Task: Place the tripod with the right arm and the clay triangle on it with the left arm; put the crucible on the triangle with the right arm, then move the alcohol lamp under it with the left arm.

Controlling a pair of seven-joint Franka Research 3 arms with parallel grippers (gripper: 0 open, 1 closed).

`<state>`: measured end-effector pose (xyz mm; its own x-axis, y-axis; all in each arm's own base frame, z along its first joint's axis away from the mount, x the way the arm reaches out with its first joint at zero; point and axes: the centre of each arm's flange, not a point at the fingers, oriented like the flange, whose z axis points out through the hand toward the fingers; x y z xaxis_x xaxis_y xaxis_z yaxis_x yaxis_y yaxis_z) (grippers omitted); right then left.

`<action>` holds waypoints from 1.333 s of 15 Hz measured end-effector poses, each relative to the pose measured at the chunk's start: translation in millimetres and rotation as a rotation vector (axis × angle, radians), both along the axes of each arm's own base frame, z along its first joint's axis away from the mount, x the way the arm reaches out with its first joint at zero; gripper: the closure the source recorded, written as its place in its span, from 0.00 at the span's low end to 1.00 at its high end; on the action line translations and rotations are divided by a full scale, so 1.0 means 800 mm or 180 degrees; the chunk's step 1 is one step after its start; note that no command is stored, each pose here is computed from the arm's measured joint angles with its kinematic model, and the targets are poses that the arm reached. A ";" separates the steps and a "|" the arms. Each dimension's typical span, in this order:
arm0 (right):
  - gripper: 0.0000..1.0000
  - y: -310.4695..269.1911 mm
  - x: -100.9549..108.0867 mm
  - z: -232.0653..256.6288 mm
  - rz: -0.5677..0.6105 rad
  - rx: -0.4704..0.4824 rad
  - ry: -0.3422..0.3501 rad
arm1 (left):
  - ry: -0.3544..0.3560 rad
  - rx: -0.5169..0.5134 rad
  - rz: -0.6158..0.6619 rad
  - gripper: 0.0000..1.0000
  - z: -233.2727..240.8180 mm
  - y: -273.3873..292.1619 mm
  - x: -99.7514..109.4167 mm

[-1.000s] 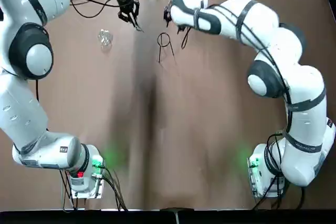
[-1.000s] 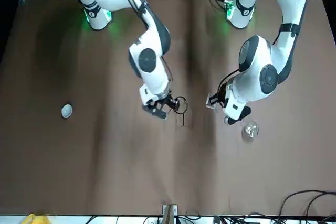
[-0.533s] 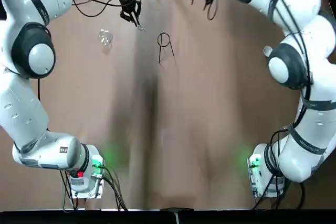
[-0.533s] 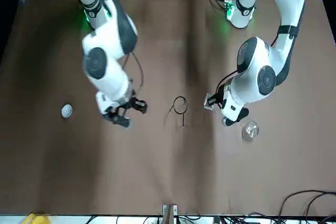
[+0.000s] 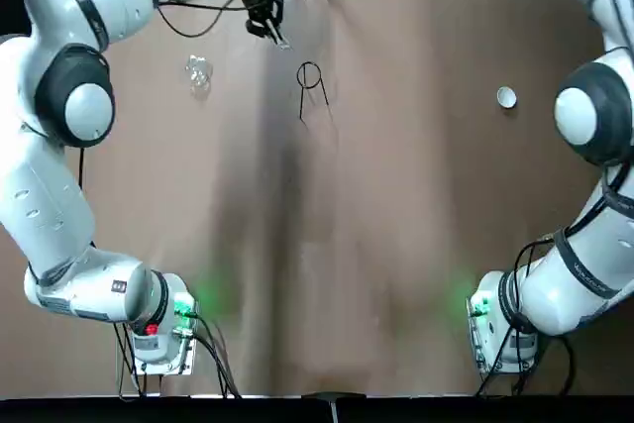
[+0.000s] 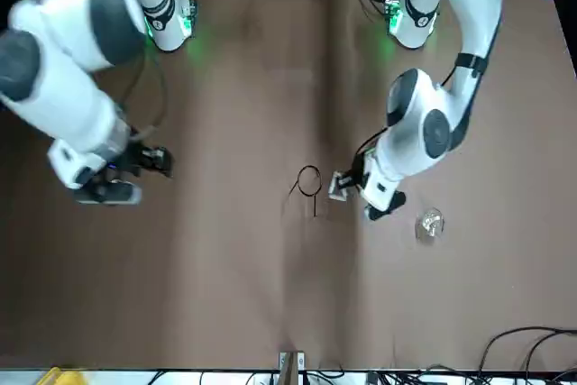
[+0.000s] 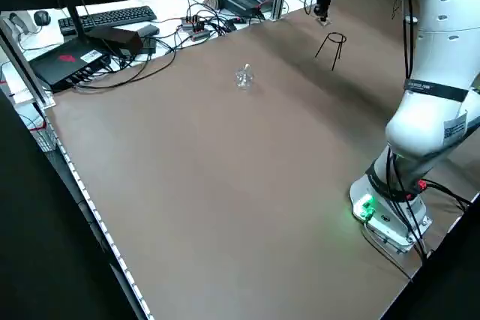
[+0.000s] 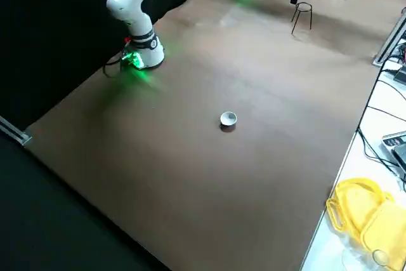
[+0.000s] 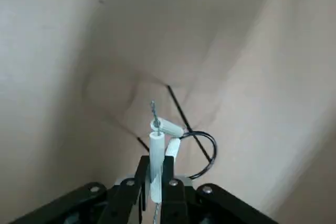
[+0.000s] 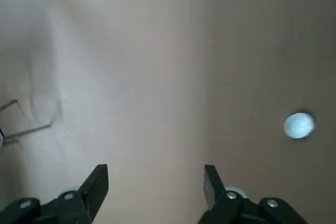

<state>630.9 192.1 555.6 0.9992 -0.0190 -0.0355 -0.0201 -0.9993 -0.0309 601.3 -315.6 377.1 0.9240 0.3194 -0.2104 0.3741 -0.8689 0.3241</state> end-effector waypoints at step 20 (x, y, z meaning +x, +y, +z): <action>0.00 -0.164 -0.054 0.045 0.0245 0.0097 -0.0003 | 0.0143 -0.0137 -0.0014 0.88 -0.068 -0.085 -0.049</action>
